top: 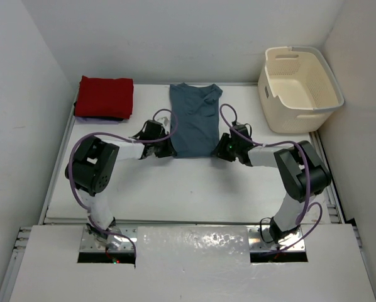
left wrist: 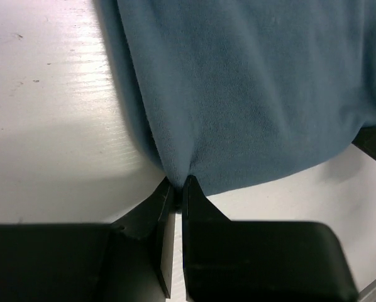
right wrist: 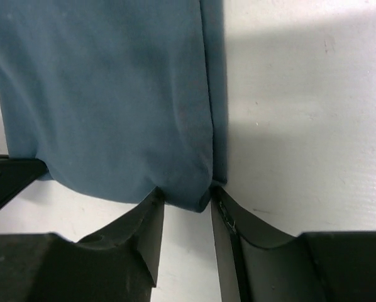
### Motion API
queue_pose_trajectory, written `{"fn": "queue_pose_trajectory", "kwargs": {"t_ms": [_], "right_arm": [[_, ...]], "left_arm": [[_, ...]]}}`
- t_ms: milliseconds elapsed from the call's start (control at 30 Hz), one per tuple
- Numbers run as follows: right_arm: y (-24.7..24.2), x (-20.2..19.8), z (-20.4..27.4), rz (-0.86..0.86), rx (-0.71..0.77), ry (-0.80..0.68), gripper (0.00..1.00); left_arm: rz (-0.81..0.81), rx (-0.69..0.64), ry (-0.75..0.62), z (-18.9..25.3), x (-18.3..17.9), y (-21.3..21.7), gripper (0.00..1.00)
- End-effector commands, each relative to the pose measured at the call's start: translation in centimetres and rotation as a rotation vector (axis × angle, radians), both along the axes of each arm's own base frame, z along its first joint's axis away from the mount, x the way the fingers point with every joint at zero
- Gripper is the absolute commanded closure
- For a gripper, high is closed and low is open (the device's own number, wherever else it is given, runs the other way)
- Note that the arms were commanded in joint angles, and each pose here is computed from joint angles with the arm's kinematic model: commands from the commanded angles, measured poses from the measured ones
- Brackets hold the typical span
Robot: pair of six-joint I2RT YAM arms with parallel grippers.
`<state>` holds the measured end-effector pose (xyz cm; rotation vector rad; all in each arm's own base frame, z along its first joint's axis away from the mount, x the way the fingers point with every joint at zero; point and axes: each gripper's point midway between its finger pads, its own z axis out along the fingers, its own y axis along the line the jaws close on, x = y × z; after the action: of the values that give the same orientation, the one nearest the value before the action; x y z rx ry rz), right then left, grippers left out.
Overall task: Fold and stack the t-shirts
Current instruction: Grab one side of the 2/3 rectangular tshirt with both arms
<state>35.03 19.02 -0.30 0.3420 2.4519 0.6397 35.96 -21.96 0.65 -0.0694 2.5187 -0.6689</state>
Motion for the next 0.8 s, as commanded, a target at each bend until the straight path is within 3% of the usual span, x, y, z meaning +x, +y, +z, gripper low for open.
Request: {"fn": "queue_pose_trajectory", "kwargs": {"t_ms": [0, 200, 267, 533, 767], "right_arm": [[-0.9, -0.2, -1.8, -0.04, -0.047, 0.039, 0.65], [-1.6, -0.4, -2.1, -0.055, -0.07, 0.033, 0.73], [-1.7, -0.4, -2.1, -0.04, -0.086, 0.026, 1.0], [-1.1, -3.8, 0.4, 0.138, -0.094, -0.062, 1.0], [-1.4, -11.8, 2.7, 0.263, -0.149, -0.076, 1.0]], "left_arm": [[-0.007, 0.045, 0.036, -1.3, -0.7, 0.4, 1.0], [-0.004, 0.051, 0.023, -1.0, -0.9, 0.7, 1.0], [-0.005, 0.052, 0.024, -1.0, -1.1, 0.8, 1.0], [-0.037, 0.025, -0.034, 2.2, -2.9, -0.2, 1.0], [-0.06, 0.039, -0.02, 5.6, -10.4, -0.2, 1.0]]}}
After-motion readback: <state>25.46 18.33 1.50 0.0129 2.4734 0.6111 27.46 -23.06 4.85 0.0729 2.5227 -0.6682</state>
